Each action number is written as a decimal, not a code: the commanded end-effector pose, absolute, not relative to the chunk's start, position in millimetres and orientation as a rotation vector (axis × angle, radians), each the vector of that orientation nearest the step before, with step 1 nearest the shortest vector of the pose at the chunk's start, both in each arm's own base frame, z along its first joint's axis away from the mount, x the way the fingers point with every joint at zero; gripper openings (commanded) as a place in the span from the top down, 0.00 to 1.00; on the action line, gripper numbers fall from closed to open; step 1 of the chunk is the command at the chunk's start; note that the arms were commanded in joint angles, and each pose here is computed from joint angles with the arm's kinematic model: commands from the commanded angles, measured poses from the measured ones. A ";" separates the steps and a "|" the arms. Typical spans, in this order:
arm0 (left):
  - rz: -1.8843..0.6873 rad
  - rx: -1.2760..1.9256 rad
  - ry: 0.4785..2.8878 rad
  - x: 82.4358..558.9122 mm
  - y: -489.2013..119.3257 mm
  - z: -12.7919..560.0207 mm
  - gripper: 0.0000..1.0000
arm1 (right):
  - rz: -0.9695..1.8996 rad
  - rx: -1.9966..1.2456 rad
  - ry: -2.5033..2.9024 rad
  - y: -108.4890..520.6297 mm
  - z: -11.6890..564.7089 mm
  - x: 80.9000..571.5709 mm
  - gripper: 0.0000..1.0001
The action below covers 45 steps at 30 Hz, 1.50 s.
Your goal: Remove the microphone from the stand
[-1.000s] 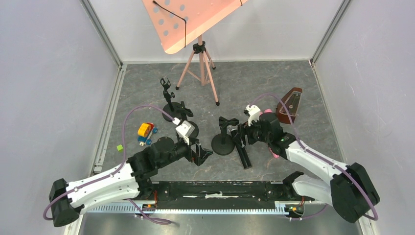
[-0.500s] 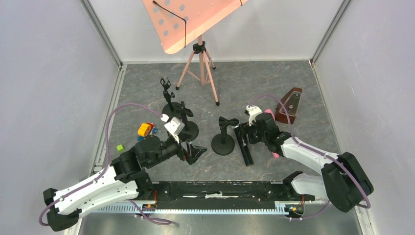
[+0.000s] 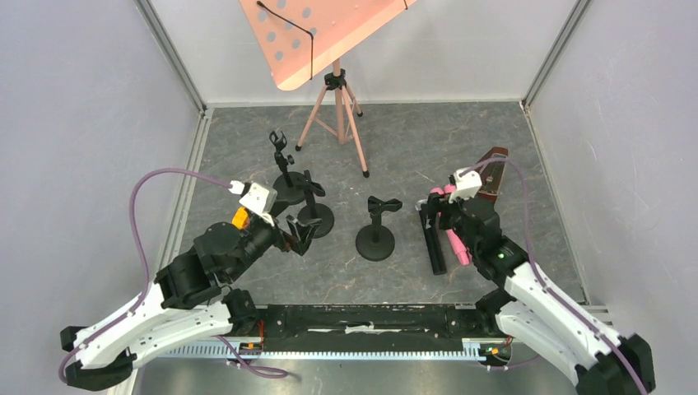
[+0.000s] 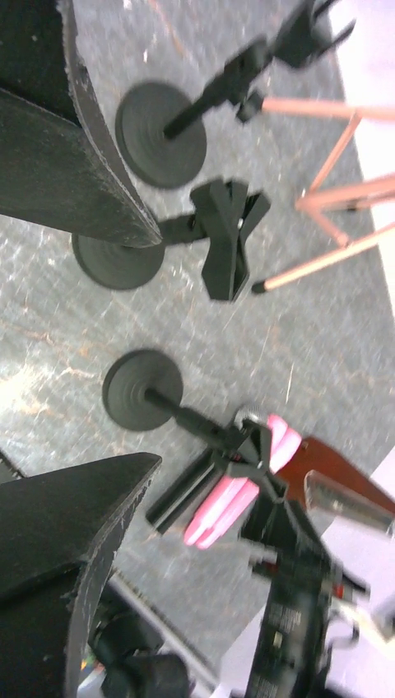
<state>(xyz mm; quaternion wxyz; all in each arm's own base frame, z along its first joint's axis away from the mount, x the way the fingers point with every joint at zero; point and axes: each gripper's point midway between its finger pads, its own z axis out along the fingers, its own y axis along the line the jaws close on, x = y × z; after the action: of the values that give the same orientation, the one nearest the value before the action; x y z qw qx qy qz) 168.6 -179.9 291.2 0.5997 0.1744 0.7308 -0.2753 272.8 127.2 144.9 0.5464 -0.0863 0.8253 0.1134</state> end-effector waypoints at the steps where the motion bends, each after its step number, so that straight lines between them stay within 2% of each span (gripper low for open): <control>1: -0.422 0.350 1.647 190.2 -151.8 315.2 0.00 | 0.248 -0.092 1.810 109.3 179.7 272.9 0.21; 9: -0.234 0.284 1.588 213.6 -125.5 354.0 0.00 | 0.232 0.012 1.625 85.4 243.3 263.4 0.19; 14: -0.214 0.186 1.543 222.9 -103.1 371.4 0.00 | 0.191 -0.026 1.646 85.6 258.3 267.2 0.19; 19: -0.146 0.232 1.619 243.8 -108.0 356.5 0.00 | 0.160 -0.046 1.661 87.6 266.6 275.1 0.19; 25: -0.099 -0.005 1.585 257.5 -55.1 362.0 0.00 | 0.036 -0.038 1.629 72.9 300.3 283.7 0.18; 28: -0.158 0.037 1.690 273.7 -56.5 342.8 0.00 | -0.087 -0.011 1.638 57.2 319.9 289.5 0.17; 30: -0.152 -0.099 1.744 285.8 -36.0 329.9 0.00 | -0.109 -0.027 1.633 57.4 333.4 292.9 0.16; 34: -0.146 -0.271 1.637 284.3 -1.1 328.8 0.00 | -0.175 -0.053 1.625 52.0 356.0 298.9 0.13; 37: -0.208 -0.259 1.756 296.9 3.4 311.3 0.00 | -0.283 -0.006 1.644 28.8 370.4 310.4 0.12; 40: -0.208 -0.358 1.810 304.5 13.8 302.0 0.00 | -0.248 -0.013 1.657 21.5 382.9 324.6 0.12; 45: -0.150 -0.473 1.694 288.3 29.9 321.5 0.00 | -0.090 -0.048 1.677 31.6 385.0 345.6 0.11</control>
<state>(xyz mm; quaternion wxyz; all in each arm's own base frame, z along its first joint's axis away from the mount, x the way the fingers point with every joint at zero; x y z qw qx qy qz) 303.4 28.1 281.5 0.5849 -0.1749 0.7904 -0.0499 336.3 16.7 373.9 0.6617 0.0067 0.7426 -0.1036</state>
